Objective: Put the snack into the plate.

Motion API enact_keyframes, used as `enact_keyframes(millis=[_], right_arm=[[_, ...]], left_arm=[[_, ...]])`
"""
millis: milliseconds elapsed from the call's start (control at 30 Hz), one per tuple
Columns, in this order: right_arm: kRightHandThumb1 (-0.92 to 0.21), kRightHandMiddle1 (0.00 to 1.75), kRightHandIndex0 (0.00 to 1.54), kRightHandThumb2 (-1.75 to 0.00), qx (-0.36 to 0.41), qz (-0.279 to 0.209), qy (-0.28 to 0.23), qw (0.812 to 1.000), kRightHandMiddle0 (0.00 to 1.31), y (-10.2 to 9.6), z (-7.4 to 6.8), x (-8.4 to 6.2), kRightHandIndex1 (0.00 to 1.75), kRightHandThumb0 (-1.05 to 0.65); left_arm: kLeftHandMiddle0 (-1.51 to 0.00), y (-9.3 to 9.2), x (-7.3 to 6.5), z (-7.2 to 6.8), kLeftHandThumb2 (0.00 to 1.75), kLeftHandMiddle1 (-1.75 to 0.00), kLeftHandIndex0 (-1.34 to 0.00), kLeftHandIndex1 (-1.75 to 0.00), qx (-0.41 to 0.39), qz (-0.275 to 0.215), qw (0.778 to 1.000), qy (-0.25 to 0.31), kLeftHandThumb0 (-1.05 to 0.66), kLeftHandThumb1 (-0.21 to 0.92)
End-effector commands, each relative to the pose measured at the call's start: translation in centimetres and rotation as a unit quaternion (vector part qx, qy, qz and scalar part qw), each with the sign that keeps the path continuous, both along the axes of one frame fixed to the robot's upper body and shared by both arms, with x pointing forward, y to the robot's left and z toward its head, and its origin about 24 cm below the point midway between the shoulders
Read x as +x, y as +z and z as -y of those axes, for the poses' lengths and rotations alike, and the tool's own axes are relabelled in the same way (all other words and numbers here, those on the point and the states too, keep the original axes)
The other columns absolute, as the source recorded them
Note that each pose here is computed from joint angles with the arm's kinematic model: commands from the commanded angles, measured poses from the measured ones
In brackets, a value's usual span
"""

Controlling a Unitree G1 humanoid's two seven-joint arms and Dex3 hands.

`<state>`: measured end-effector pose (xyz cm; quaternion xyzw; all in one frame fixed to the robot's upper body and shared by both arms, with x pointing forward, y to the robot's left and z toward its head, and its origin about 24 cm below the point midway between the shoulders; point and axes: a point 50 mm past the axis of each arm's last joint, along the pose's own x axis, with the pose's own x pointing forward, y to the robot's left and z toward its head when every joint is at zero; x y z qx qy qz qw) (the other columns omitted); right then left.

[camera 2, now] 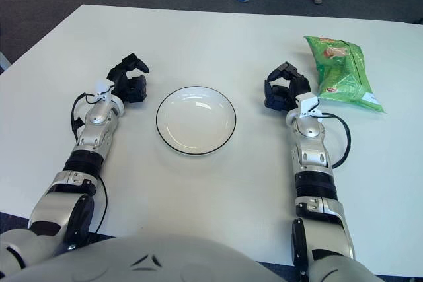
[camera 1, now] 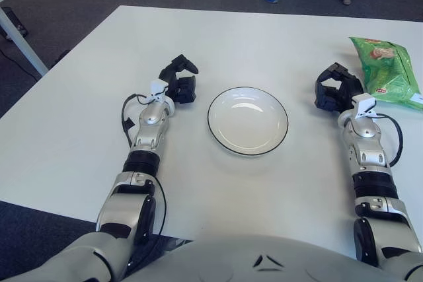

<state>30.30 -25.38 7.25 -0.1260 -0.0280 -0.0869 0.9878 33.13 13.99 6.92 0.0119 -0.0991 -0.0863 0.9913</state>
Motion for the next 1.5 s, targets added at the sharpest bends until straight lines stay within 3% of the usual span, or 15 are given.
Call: enact_keyframes(millis=[0, 300, 533, 767, 900, 1067, 1467], right_arm=[[-0.48, 1.75, 1.09, -1.11, -0.018, -0.045, -0.025, 0.998, 0.49, -2.3, 1.2, -1.2, 1.75, -0.43], [-0.53, 1.75, 1.0, -1.05, -0.08, 0.007, -0.052, 0.995, 0.45, -1.3, 2.2, -1.4, 1.75, -0.42], [-0.52, 1.75, 1.02, -1.07, -0.157, 0.068, -0.052, 0.984, 0.46, 1.2, 2.4, -1.4, 1.75, -0.42], [-0.52, 1.75, 1.11, -1.06, -0.335, 0.141, -0.06, 0.93, 0.46, 3.0, 1.7, -1.5, 1.75, -0.42], [-0.53, 1.75, 1.12, -1.05, -0.454, 0.184, -0.069, 0.869, 0.45, 3.3, 1.4, -1.7, 1.75, -0.42], [-0.55, 1.75, 1.06, -1.02, -0.515, 0.208, -0.077, 0.828, 0.43, 4.5, 1.6, -1.9, 1.75, -0.41], [-0.57, 1.75, 1.01, -0.99, -0.532, 0.251, -0.095, 0.803, 0.41, 8.3, 1.4, -2.9, 1.75, -0.41]], left_arm=[[-1.26, -3.0, -1.4, 0.7, 1.21, -1.75, -0.54, -1.75, -0.01, -0.055, 0.998, 0.007, -0.45, 0.41], [-1.27, -2.8, -1.5, 1.3, 1.23, -1.75, -0.56, -1.75, -0.004, -0.063, 0.998, 0.005, -0.46, 0.38], [-1.28, -2.8, -1.7, 1.3, 1.26, -1.75, -0.58, -1.75, 0.006, -0.067, 0.998, 0.002, -0.46, 0.36], [-1.28, -2.4, -1.9, 1.2, 1.26, -1.75, -0.58, -1.75, 0.013, -0.051, 0.999, 0.0, -0.47, 0.36], [-1.27, -2.2, -2.0, 1.1, 1.26, -1.75, -0.58, -1.75, 0.023, -0.04, 0.999, -0.002, -0.47, 0.36], [-1.26, -2.2, -2.0, 0.8, 1.27, -1.75, -0.58, -1.75, 0.033, -0.04, 0.999, -0.006, -0.47, 0.36], [-1.25, -2.4, -1.9, 0.4, 1.26, -1.75, -0.58, -1.75, 0.022, -0.064, 0.998, -0.004, -0.46, 0.36]])
